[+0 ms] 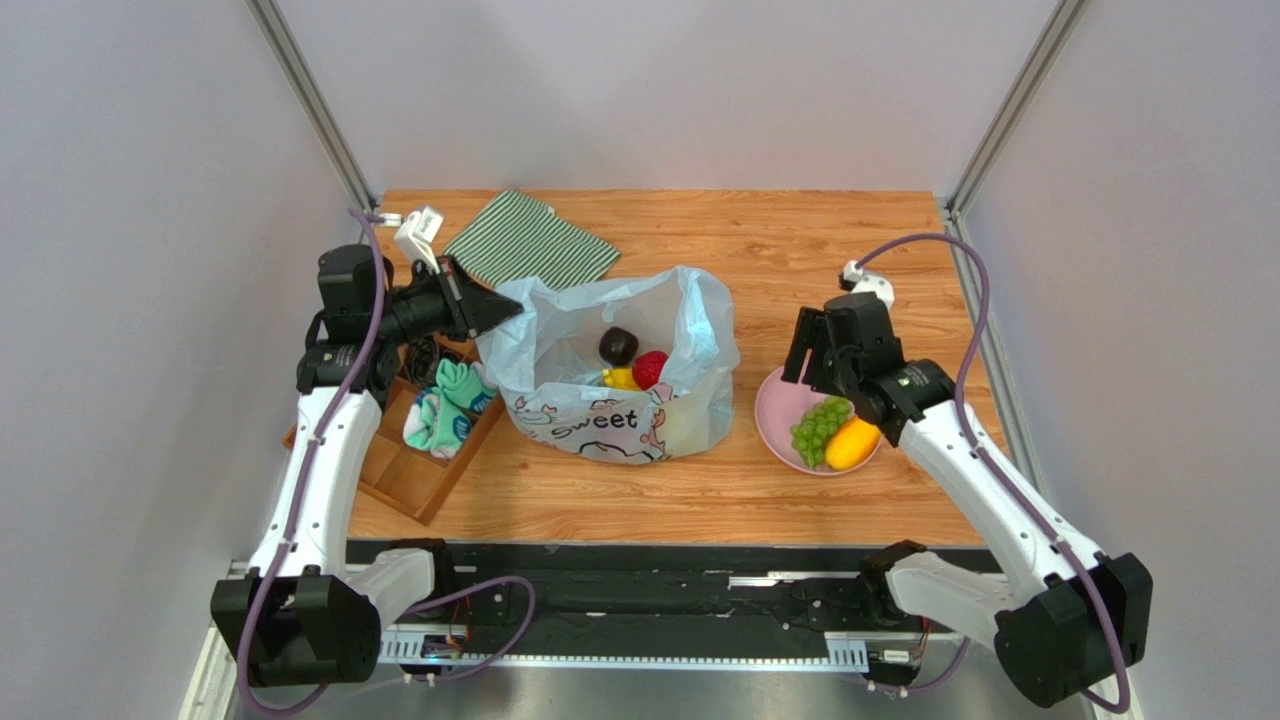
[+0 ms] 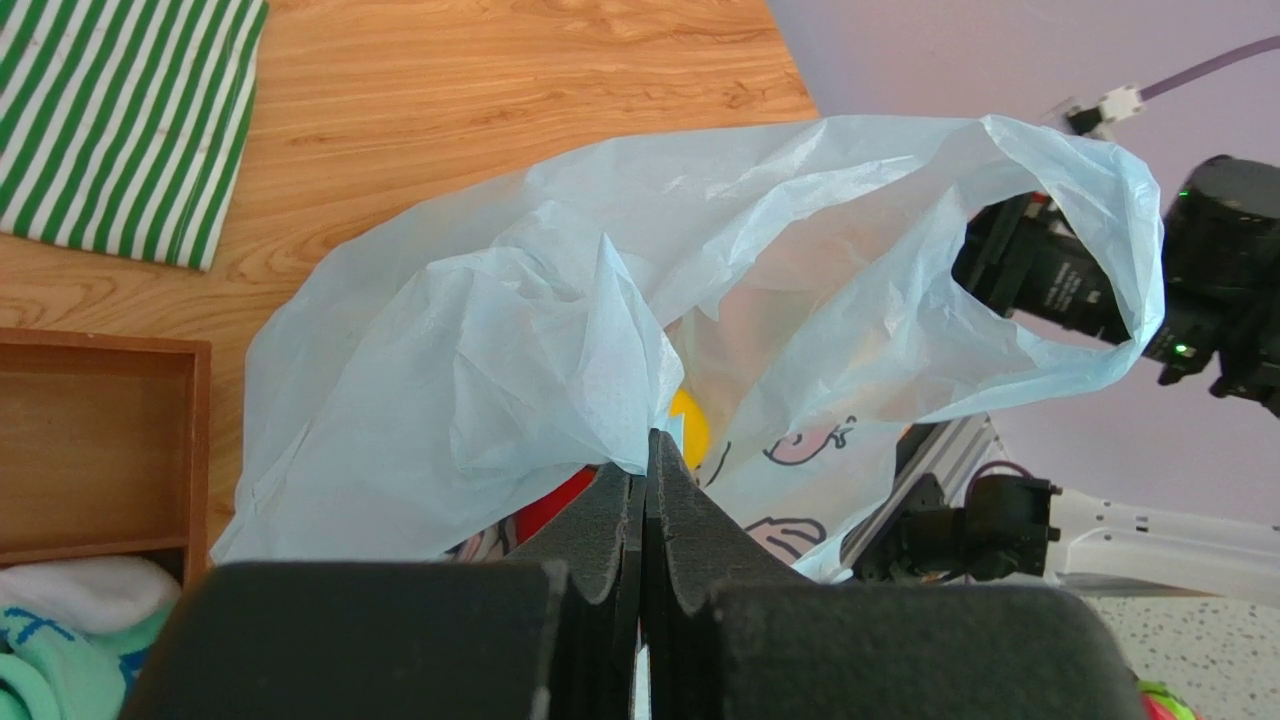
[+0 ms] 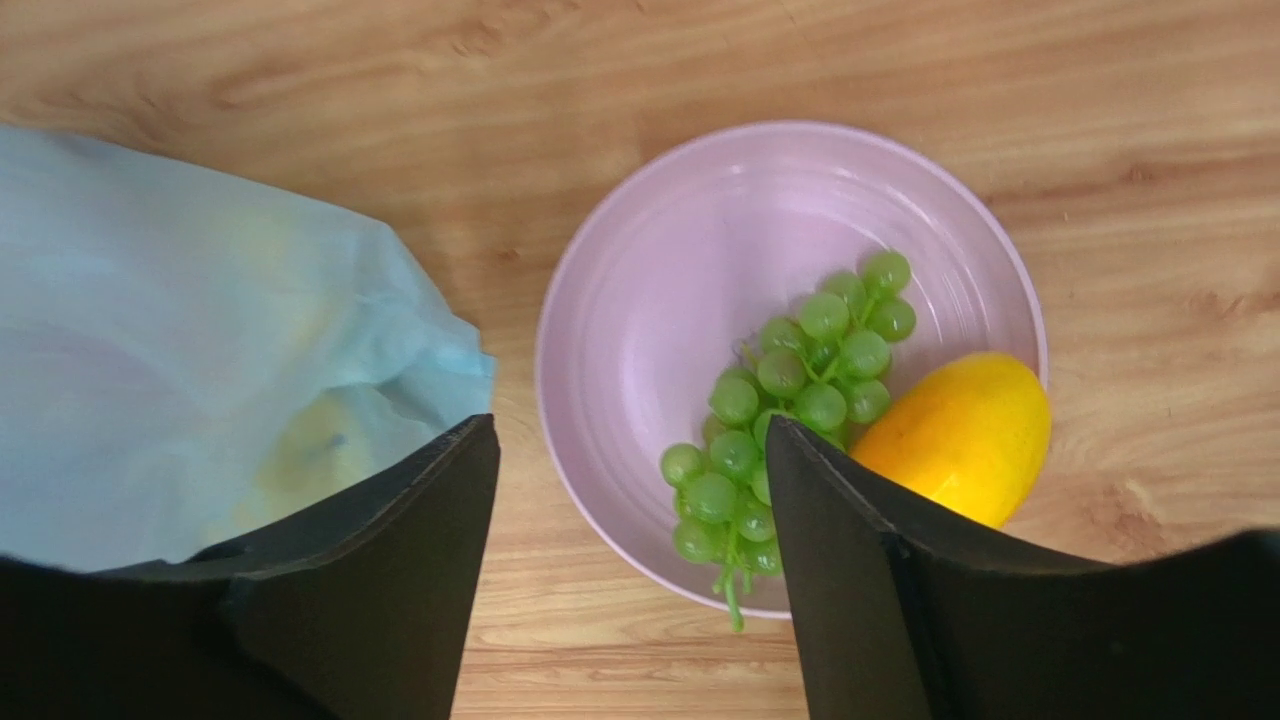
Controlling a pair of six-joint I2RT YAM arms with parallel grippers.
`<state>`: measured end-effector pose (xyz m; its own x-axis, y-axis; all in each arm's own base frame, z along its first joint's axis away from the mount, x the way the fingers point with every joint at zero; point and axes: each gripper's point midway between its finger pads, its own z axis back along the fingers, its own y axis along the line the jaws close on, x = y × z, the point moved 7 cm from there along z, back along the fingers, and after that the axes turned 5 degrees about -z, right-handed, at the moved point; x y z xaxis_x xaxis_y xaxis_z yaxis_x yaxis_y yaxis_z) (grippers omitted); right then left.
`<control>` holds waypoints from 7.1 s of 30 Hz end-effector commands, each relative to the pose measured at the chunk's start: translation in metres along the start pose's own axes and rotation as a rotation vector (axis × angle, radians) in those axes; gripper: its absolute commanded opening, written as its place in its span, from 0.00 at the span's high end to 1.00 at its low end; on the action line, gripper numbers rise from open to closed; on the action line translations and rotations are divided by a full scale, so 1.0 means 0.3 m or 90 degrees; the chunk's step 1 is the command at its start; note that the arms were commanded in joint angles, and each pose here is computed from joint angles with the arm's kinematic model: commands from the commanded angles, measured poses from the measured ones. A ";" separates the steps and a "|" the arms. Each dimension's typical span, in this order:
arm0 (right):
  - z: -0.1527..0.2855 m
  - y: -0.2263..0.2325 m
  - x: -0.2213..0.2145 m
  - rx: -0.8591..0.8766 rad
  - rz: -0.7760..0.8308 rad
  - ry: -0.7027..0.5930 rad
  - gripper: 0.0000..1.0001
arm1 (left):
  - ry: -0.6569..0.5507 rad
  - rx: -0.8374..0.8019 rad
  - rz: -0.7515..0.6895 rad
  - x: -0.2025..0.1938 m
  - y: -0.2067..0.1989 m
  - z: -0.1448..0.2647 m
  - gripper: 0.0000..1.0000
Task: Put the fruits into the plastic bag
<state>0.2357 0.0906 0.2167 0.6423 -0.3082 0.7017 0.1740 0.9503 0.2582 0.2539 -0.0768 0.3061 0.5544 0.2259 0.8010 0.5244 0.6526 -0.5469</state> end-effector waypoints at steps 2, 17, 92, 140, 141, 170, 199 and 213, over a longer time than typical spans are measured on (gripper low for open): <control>-0.050 -0.038 -0.091 -0.062 0.007 0.068 0.35 | -0.017 -0.016 -0.021 0.030 -0.021 0.010 1.00; -0.144 -0.029 -0.215 -0.137 0.054 0.139 0.44 | -0.015 -0.018 -0.018 0.030 -0.019 0.007 1.00; 0.740 0.349 0.400 0.656 0.070 -0.346 1.00 | -0.016 -0.040 -0.016 0.028 -0.025 0.002 1.00; 0.057 0.887 -0.072 0.220 0.356 -0.003 1.00 | -0.015 -0.034 -0.012 0.027 -0.021 0.003 1.00; 0.056 0.894 -0.077 0.217 0.361 -0.001 1.00 | -0.014 -0.035 -0.010 0.027 -0.021 0.001 1.00; 0.245 0.953 -0.089 0.449 0.395 -0.018 0.37 | -0.012 -0.034 -0.008 0.024 -0.018 -0.001 1.00; 0.315 0.468 0.311 0.249 0.073 -0.214 0.46 | -0.013 -0.031 -0.008 0.025 -0.018 -0.001 1.00; -0.022 -0.109 0.050 -0.139 -0.068 -0.050 0.27 | -0.012 -0.031 -0.007 0.024 -0.019 -0.001 1.00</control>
<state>0.2506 0.0767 0.2433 0.5350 -0.3272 0.7789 0.2673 0.9402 0.2113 0.2539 -0.0792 0.3080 0.5652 0.2348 0.7909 0.5347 0.6257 -0.5679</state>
